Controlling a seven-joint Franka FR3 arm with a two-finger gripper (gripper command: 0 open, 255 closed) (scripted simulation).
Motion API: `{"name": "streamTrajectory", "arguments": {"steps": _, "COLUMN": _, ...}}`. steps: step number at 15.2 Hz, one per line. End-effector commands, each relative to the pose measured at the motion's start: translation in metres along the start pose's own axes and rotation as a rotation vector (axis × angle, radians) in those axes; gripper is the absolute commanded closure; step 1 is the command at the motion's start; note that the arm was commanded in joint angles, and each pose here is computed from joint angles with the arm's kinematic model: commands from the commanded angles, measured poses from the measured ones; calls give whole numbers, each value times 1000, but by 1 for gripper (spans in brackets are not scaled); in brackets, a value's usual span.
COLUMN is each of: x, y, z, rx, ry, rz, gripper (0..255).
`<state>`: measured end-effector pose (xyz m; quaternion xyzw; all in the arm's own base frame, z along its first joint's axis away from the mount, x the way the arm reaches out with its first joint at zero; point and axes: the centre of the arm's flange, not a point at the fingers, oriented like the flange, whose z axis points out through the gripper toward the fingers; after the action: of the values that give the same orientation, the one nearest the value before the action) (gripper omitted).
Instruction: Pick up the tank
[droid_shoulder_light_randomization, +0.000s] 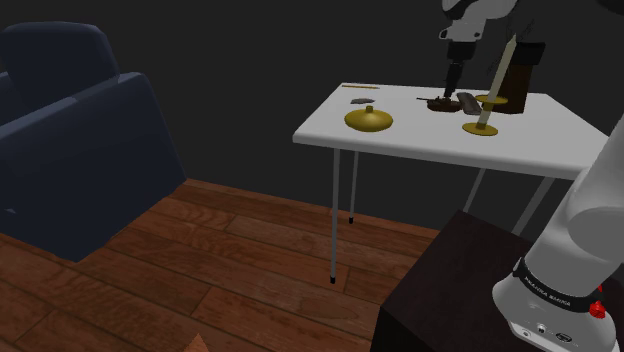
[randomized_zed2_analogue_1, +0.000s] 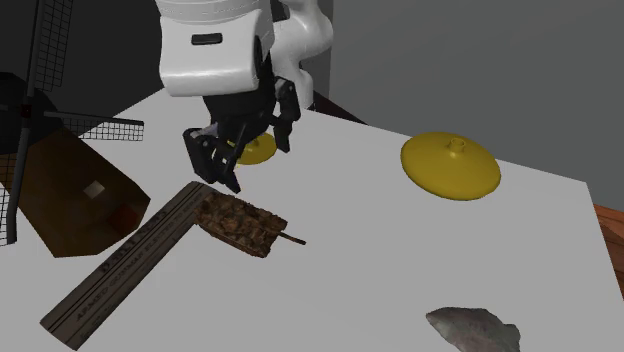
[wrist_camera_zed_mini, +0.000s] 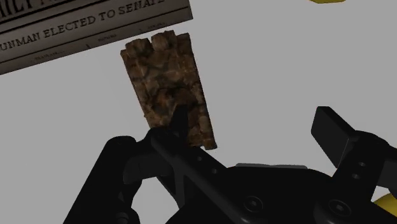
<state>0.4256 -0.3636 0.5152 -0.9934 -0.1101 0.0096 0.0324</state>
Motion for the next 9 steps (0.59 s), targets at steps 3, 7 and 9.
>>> {"name": "streamTrajectory", "arguments": {"steps": 3, "x": 18, "y": 52, "z": 13, "rx": 26, "ry": -11, "rz": -56, "gripper": 0}}
{"name": "streamTrajectory", "arguments": {"steps": 7, "x": 22, "y": 63, "z": 32, "rx": 31, "ry": -13, "rz": -66, "gripper": 0}}
{"name": "streamTrajectory", "arguments": {"steps": 9, "x": 22, "y": 64, "z": 43, "rx": 31, "ry": -13, "rz": -66, "gripper": 0}}
